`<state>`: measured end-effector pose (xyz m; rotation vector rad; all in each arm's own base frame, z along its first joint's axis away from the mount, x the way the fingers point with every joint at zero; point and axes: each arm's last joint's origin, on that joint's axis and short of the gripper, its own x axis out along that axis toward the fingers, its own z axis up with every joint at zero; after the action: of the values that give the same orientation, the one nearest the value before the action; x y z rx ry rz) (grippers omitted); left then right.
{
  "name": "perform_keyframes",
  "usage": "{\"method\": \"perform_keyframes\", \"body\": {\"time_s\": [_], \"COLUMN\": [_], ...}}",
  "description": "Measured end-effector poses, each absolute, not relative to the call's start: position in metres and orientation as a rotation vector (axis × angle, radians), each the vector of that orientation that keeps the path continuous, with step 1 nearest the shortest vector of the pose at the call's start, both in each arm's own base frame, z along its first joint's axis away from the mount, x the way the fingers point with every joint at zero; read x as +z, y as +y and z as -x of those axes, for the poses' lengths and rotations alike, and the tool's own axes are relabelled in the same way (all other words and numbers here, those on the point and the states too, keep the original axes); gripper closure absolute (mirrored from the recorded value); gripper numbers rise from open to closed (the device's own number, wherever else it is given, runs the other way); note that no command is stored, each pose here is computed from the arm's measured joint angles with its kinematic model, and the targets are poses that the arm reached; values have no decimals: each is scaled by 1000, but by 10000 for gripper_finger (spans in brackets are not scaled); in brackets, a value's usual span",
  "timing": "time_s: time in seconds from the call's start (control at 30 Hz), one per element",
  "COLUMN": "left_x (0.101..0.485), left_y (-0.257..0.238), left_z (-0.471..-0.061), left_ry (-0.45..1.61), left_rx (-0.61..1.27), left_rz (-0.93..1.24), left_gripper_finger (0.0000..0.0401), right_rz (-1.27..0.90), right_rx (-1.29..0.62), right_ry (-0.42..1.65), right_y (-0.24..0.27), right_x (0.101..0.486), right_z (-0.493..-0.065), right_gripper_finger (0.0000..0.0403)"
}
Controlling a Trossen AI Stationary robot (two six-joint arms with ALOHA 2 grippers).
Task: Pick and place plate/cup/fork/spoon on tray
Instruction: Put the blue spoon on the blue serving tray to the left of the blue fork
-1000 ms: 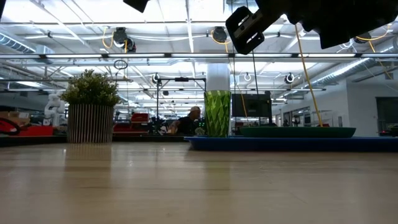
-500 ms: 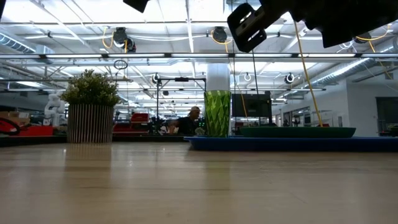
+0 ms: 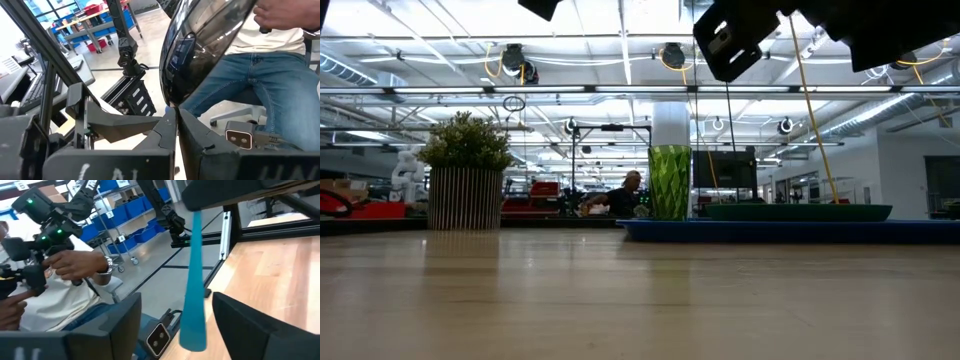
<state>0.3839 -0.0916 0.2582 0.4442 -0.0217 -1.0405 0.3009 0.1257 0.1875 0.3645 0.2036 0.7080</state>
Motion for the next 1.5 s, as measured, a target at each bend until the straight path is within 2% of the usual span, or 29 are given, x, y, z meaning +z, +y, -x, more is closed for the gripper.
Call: {"method": "perform_keyframes", "body": {"time_s": [0.17, 0.37, 0.6, 1.07, 1.13, 1.37, 1.5], "left_x": [259, 259, 257, 256, 256, 261, 260], "left_y": [-90, -90, -85, -82, -83, -82, -82], "left_z": [-384, -384, -385, -386, -386, -387, -387], "left_ry": [-38, -38, -10, 15, 33, 111, 167], "left_rx": [-1036, -1035, -1021, -996, -977, -868, -806], "left_rz": [-462, -463, -456, -442, -427, -283, -236], "left_gripper_finger": [397, 395, 394, 396, 389, 330, 306], "right_rz": [-375, -375, -398, -390, -388, -409, -416], "right_rx": [680, 680, 642, 630, 633, 588, 574], "right_ry": [203, 207, 217, 219, 219, 216, 216], "right_y": [125, 125, 122, 117, 117, 111, 108], "right_x": [187, 187, 186, 185, 185, 185, 185], "right_z": [-302, -302, -303, -304, -305, -307, -308], "right_gripper_finger": [153, 171, 226, 366, 377, 374, 396]}}
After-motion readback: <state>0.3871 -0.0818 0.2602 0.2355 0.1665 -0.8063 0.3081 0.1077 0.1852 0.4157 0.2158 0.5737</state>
